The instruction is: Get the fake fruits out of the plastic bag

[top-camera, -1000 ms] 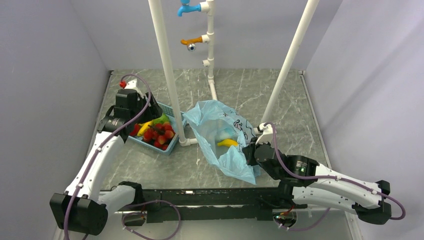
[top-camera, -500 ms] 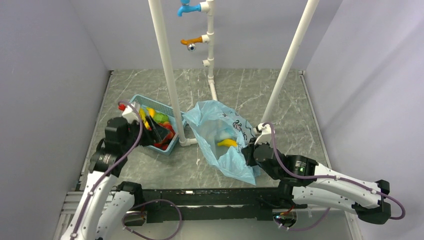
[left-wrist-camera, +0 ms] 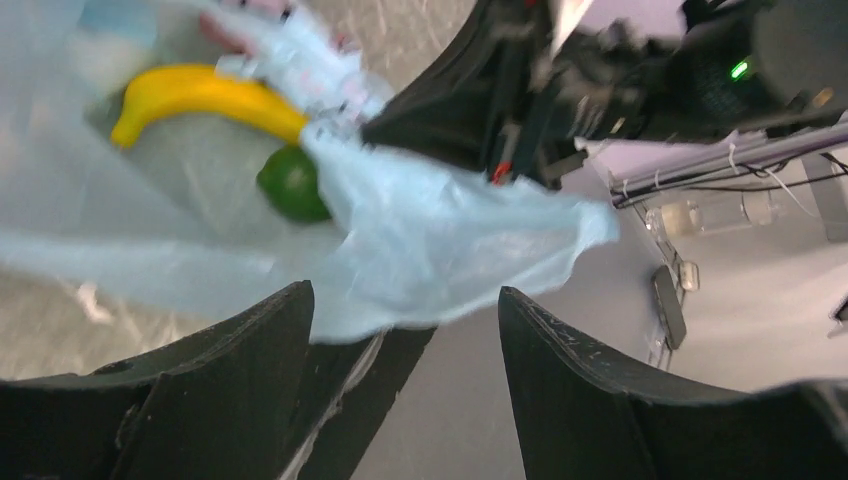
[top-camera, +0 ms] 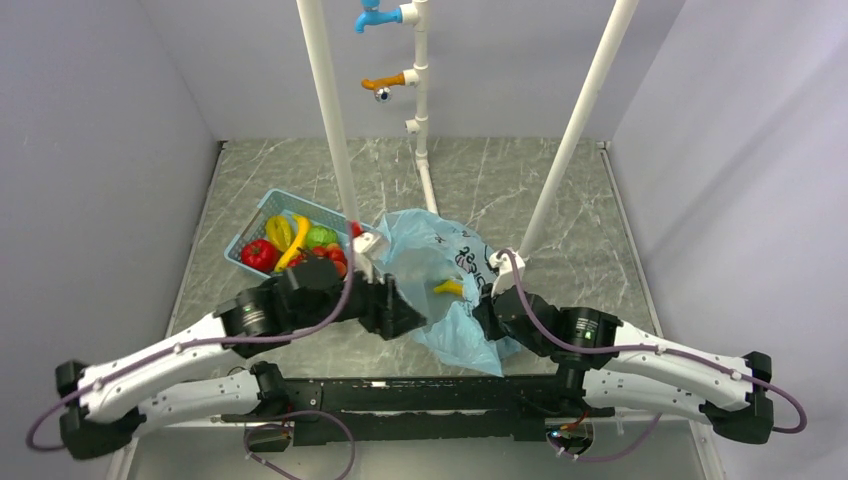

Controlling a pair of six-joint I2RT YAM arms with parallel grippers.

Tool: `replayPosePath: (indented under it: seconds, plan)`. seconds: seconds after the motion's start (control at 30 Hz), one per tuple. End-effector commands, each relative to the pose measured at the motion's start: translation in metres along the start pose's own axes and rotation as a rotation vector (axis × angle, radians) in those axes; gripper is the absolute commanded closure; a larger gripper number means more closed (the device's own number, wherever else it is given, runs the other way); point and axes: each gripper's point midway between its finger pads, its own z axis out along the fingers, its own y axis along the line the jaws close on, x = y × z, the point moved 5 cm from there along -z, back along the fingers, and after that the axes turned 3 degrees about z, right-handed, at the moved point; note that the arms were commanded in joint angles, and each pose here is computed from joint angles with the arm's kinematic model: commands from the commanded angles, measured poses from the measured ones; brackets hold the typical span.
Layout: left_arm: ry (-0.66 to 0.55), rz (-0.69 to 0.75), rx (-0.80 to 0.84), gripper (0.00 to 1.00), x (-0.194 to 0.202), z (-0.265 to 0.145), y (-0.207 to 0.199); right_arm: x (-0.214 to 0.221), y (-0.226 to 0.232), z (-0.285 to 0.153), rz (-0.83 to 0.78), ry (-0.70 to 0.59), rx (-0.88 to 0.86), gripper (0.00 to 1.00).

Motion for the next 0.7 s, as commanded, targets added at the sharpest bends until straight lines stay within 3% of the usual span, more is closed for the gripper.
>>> replayPosePath:
  seconds: [0.0,0.23,0.33,0.47,0.67]
  plan:
    - [-0.158,0.126,-0.054,0.28,-0.035,0.033,-0.027,0.003,0.009,-0.006,-0.033,0.058,-0.073,1.00]
    - [-0.119,0.103,-0.129,0.36,-0.027,0.090,-0.019,0.012,0.013,-0.017,0.153,0.055,-0.161,1.00]
    - [-0.065,0.092,-0.159,0.38,-0.012,0.112,-0.009,0.027,0.009,-0.013,0.208,0.120,-0.123,1.00]
    - [-0.034,0.038,-0.203,0.52,0.004,0.127,0.004,0.030,-0.002,-0.019,0.257,0.169,-0.001,1.00]
    - [-0.078,-0.068,-0.221,0.56,0.023,0.139,0.022,0.010,-0.015,-0.036,0.298,0.068,0.040,1.00]
